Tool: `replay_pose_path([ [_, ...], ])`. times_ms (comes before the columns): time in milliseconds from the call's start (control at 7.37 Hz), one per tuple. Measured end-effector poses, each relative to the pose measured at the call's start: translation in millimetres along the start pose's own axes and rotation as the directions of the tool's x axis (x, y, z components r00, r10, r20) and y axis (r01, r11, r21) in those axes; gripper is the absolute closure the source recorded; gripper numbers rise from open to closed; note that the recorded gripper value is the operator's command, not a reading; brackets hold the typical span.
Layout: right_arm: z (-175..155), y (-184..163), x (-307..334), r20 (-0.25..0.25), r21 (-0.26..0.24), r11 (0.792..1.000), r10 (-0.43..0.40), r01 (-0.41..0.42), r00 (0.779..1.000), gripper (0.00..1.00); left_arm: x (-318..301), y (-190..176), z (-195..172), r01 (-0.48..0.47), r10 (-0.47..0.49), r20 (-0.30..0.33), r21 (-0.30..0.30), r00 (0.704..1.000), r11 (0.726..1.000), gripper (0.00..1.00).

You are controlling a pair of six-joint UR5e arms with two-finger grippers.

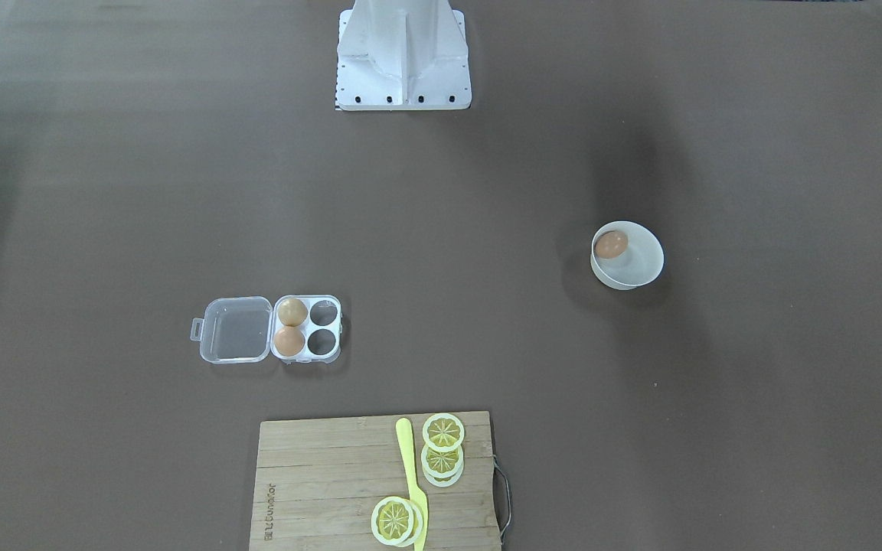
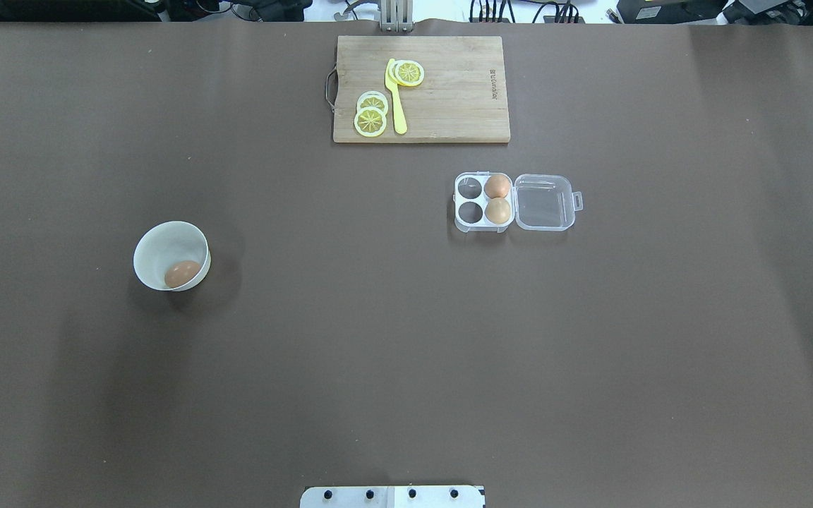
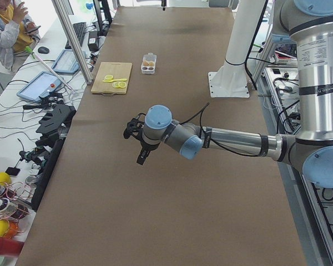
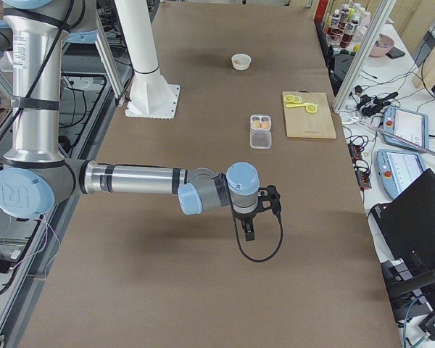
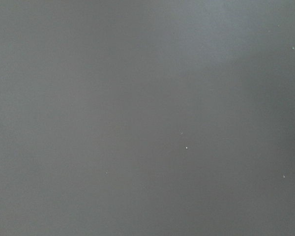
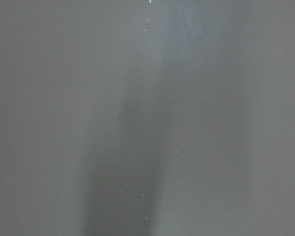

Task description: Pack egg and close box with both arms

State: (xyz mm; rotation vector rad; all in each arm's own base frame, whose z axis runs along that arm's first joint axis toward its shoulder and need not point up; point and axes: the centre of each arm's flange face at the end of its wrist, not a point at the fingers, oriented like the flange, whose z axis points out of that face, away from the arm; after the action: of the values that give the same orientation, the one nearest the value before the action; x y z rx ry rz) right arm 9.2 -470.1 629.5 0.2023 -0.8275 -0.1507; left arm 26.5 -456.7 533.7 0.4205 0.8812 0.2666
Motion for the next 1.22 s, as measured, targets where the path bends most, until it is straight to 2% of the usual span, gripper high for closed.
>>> replay_pose_path([
  [136,4.4,-3.9,-9.3,0.006,-0.008,1.000,-0.019,0.019,1.000,0.01,34.3,-26.2,10.1,-0.039,0.039,-0.032,0.004,0.999,0.999,0.13],
  [271,7.4,-7.1,-16.7,0.011,-0.012,0.999,-0.035,0.035,0.999,0.01,75.4,-53.8,25.7,-0.073,0.073,-0.064,0.005,0.995,0.997,0.13],
  [543,9.6,-11.3,-27.9,0.017,-0.015,0.998,-0.057,0.057,0.998,0.01,160.5,-90.6,69.6,-0.169,0.169,-0.070,0.009,0.983,0.986,0.16],
  [678,10.5,-13.1,-34.9,0.021,-0.016,0.997,-0.071,0.071,0.997,0.01,193.1,-97.0,91.4,-0.210,0.209,-0.072,0.003,0.975,0.978,0.19],
  [814,11.1,-14.0,-39.7,0.024,-0.017,0.997,-0.080,0.080,0.997,0.01,214.7,-97.8,109.1,-0.237,0.235,-0.082,-0.010,0.968,0.971,0.27],
  [1085,12.8,-14.2,-43.0,0.026,-0.021,0.996,-0.086,0.087,0.996,0.01,243.1,-88.2,140.5,-0.274,0.266,-0.115,-0.054,0.957,0.960,0.36],
  [1221,13.2,-14.1,-43.3,0.026,-0.022,0.996,-0.086,0.087,0.996,0.01,251.6,-84.7,153.9,-0.284,0.273,-0.127,-0.074,0.953,0.956,0.37],
])
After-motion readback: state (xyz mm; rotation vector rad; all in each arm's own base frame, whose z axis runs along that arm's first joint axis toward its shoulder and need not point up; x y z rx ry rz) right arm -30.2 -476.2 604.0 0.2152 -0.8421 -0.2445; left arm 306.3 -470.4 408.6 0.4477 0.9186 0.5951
